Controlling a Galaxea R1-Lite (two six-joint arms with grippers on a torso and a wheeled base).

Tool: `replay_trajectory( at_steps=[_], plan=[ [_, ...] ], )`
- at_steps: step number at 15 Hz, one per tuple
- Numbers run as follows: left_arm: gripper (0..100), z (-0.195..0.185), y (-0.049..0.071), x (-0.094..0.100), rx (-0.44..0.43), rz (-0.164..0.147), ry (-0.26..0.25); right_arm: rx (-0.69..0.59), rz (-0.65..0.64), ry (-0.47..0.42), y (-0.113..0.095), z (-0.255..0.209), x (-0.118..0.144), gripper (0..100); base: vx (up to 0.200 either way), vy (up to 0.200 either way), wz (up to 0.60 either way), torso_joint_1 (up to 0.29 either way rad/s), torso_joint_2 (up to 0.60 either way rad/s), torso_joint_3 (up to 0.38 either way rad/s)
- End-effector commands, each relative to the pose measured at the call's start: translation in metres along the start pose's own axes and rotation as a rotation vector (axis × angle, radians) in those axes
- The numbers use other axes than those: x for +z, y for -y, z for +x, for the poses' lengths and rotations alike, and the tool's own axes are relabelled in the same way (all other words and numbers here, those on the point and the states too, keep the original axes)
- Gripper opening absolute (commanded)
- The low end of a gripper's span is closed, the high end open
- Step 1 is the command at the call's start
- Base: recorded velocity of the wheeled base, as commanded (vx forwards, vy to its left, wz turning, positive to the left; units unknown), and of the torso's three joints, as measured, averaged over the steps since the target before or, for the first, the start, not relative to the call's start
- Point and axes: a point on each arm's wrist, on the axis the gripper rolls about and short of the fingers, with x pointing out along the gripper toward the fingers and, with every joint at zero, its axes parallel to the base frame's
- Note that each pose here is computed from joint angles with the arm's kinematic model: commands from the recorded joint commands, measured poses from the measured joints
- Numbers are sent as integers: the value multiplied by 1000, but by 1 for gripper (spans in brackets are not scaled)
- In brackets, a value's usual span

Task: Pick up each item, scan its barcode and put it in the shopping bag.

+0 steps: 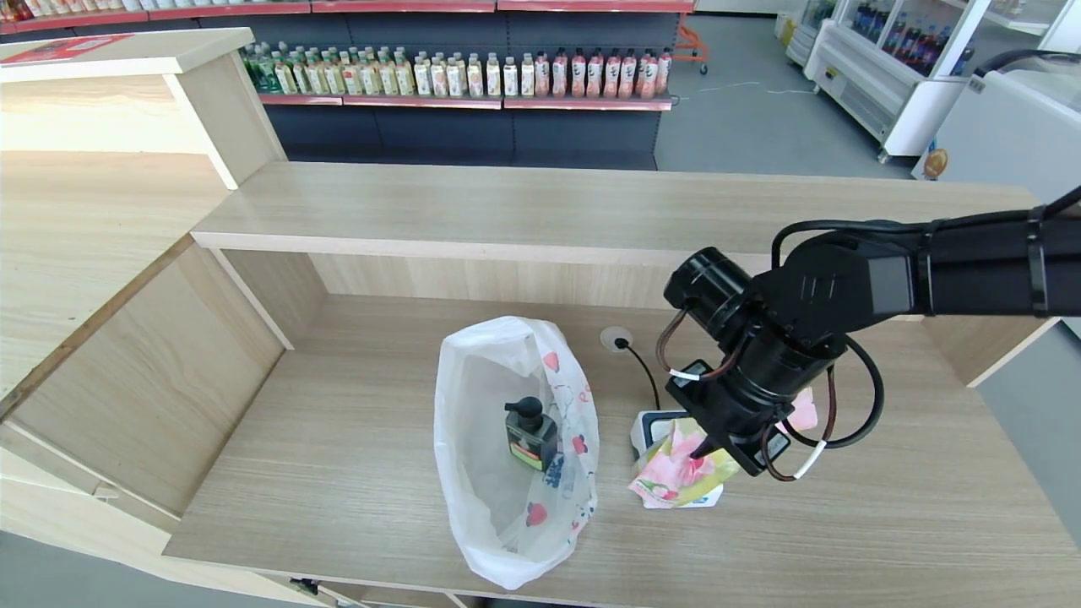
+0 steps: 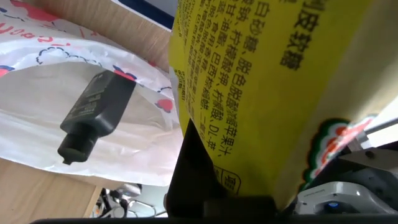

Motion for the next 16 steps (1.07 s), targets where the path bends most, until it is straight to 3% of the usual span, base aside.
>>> replay_trajectory(
  at_steps=[1, 9, 16],
  plan=[
    [100, 0, 0, 0, 0, 0, 0, 0, -1, -2, -2, 5, -1, 0, 0, 0, 0, 0, 0, 0],
    [100, 0, 0, 0, 0, 0, 0, 46, -10, -3, -3, -6, -10, 0, 0, 0, 0, 0, 0, 0],
    [100, 0, 0, 0, 0, 0, 0, 26, -16, 51, 2, -5, -11, 0, 0, 0, 0, 0, 0, 0]
  ],
)
